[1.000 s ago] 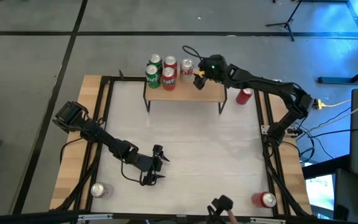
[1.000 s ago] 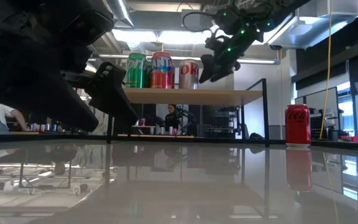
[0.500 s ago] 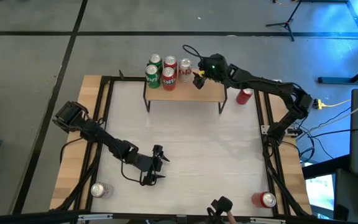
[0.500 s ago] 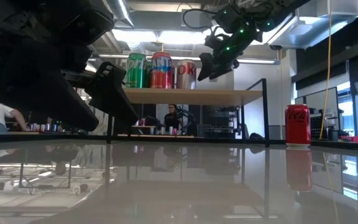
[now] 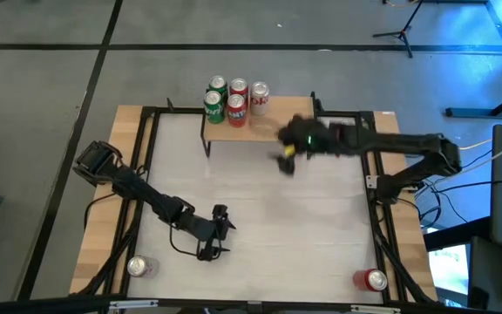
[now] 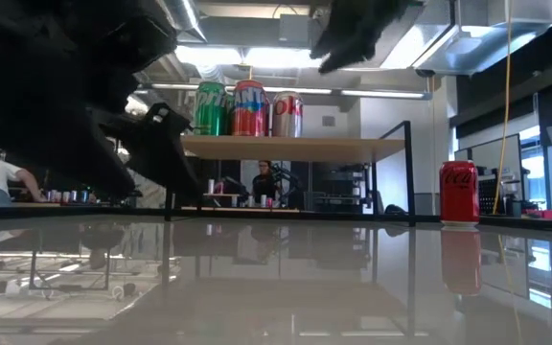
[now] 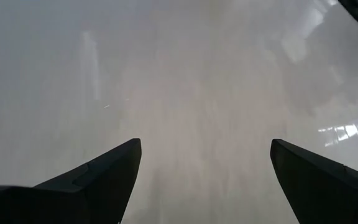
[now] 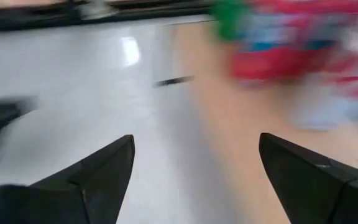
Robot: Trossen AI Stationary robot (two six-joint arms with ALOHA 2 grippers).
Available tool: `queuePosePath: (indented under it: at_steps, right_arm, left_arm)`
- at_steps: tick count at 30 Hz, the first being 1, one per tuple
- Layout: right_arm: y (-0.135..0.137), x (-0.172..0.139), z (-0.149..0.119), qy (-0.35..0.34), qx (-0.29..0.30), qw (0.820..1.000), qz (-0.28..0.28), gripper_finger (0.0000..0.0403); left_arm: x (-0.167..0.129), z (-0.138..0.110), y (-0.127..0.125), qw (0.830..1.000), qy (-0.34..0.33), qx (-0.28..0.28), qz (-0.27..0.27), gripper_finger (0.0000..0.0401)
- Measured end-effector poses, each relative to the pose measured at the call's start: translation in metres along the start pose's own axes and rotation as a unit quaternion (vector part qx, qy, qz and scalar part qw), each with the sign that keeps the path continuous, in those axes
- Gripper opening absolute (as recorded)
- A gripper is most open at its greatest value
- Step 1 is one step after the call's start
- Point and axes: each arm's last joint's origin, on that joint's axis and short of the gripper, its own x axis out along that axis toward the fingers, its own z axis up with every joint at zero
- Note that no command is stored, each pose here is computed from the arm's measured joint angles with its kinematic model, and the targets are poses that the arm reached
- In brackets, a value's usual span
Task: Place canned beverage on shelf
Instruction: Put the white soda can on the shelf aligned with the other white soda can
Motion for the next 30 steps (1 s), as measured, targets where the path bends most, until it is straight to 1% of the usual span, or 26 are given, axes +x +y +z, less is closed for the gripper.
queuePosePath:
  at_steps: [2, 4, 8, 11, 14, 16, 18, 22, 25, 27, 30]
  right_arm:
    - [0.029, -0.005, -0.001, 0.001, -0.022, 0.999, 0.039, 0.0342]
    - [0.056, -0.009, -0.003, -0.004, -0.045, 0.997, 0.066, 0.0342]
    - [0.104, -0.015, -0.011, -0.035, -0.091, 0.991, 0.097, 0.0342]
    - [0.134, -0.02, -0.025, -0.066, -0.128, 0.977, 0.157, 0.0342]
    - [0.157, -0.024, -0.037, -0.108, -0.138, 0.964, 0.199, 0.0342]
    - [0.168, -0.026, -0.046, -0.133, -0.138, 0.957, 0.216, 0.0342]
    - [0.176, -0.025, -0.056, -0.159, -0.135, 0.951, 0.23, 0.0342]
    - [0.187, -0.021, -0.072, -0.204, -0.135, 0.938, 0.246, 0.0342]
    - [0.189, -0.022, -0.069, -0.249, -0.14, 0.925, 0.25, 0.0342]
    - [0.189, -0.025, -0.065, -0.268, -0.129, 0.917, 0.265, 0.0342]
    - [0.19, -0.027, -0.061, -0.287, -0.121, 0.907, 0.284, 0.0342]
  left_arm:
    - [-0.007, 0.013, -0.003, 1.0, 0.008, -0.005, 0.006, 0.0348]
    - [-0.015, 0.025, -0.008, 1.0, 0.028, 0.0, 0.014, 0.0348]
    - [-0.033, 0.048, -0.021, 0.996, 0.085, 0.014, 0.033, 0.0348]
    - [-0.051, 0.068, -0.029, 0.99, 0.136, 0.008, 0.048, 0.0348]
    - [-0.07, 0.079, -0.035, 0.979, 0.197, -0.015, 0.059, 0.0348]
    - [-0.084, 0.089, -0.041, 0.973, 0.218, -0.039, 0.06, 0.0348]
    - [-0.098, 0.094, -0.047, 0.964, 0.247, -0.067, 0.067, 0.0348]
    - [-0.12, 0.097, -0.061, 0.948, 0.28, -0.123, 0.085, 0.0348]
    - [-0.133, 0.093, -0.075, 0.937, 0.297, -0.161, 0.089, 0.0348]
    - [-0.14, 0.087, -0.086, 0.928, 0.311, -0.183, 0.088, 0.0348]
    - [-0.153, 0.075, -0.101, 0.915, 0.326, -0.212, 0.11, 0.0348]
